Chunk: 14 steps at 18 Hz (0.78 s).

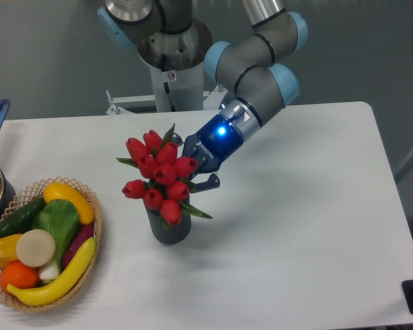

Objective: Insert the flowers into the vase
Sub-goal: 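Push the tulip bunch further down into the vase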

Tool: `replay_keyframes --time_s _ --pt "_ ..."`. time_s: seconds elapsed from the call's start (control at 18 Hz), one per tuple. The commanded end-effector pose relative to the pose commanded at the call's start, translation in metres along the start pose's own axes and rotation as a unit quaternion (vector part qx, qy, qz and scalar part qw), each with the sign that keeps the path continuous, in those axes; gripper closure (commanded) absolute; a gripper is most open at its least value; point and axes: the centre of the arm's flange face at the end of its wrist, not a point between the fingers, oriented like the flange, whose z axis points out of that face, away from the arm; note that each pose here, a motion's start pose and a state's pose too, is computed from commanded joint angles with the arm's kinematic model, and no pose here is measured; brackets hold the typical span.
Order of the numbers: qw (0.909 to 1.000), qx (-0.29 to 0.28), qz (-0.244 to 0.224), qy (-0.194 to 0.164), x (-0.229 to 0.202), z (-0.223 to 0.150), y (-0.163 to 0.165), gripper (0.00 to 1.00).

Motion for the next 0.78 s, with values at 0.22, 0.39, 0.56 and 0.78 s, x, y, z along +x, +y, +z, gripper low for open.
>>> replay_keyframes --time_s 0.22,0.39,0.56,0.78 --pt "1.0000 -0.008 -0.005 -0.002 -0.001 0.000 0.006 0.81" --pt "0.9999 -0.008 -0.009 -0.001 -0.003 0.001 0.011 0.80" --pt "0.9999 -0.008 -0.013 -0.002 -0.005 0.000 0.014 0.69" --pt "0.9999 -0.007 -0.012 -0.008 -0.007 -0.006 0.014 0.35"
